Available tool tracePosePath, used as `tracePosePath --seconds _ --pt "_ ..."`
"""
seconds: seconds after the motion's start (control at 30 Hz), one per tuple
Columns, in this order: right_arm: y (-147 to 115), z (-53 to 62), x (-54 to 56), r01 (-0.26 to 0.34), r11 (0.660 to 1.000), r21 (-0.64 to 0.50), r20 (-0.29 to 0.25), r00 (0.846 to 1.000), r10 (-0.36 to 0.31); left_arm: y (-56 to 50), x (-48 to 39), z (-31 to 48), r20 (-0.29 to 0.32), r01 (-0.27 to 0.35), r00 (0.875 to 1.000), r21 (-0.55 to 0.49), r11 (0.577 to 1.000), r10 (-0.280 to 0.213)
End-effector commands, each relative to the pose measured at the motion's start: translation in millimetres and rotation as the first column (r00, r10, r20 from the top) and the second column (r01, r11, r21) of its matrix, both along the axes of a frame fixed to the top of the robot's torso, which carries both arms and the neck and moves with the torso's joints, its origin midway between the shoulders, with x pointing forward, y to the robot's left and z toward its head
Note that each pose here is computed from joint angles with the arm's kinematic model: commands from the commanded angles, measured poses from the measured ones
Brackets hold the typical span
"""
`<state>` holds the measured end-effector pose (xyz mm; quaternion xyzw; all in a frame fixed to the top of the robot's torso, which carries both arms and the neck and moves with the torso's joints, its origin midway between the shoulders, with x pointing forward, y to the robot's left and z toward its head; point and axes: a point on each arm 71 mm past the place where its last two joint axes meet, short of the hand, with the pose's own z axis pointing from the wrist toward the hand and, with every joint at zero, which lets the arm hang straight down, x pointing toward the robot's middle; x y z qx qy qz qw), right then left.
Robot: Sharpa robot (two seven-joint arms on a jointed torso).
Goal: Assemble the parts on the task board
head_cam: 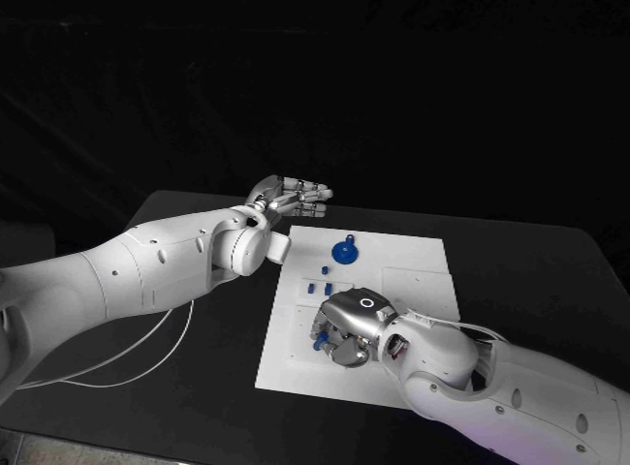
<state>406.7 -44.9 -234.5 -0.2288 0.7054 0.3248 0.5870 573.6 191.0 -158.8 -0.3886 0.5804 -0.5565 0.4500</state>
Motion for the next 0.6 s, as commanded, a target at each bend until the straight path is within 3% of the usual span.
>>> tracePosePath --seconds 0.03,0.6 --pt "-0.3 -1.9 -0.2 -0.004 1.000 -0.028 0.002 1.000 0.004 -1.6 -0.2 1.2 0.005 0.014 1.000 -0.013 1.000 -0.014" --pt "8.2 -10.3 -3.7 -0.010 0.996 -0.085 0.011 1.000 0.011 -3.2 -0.3 1.2 0.004 0.017 1.000 -0.013 1.000 -0.017"
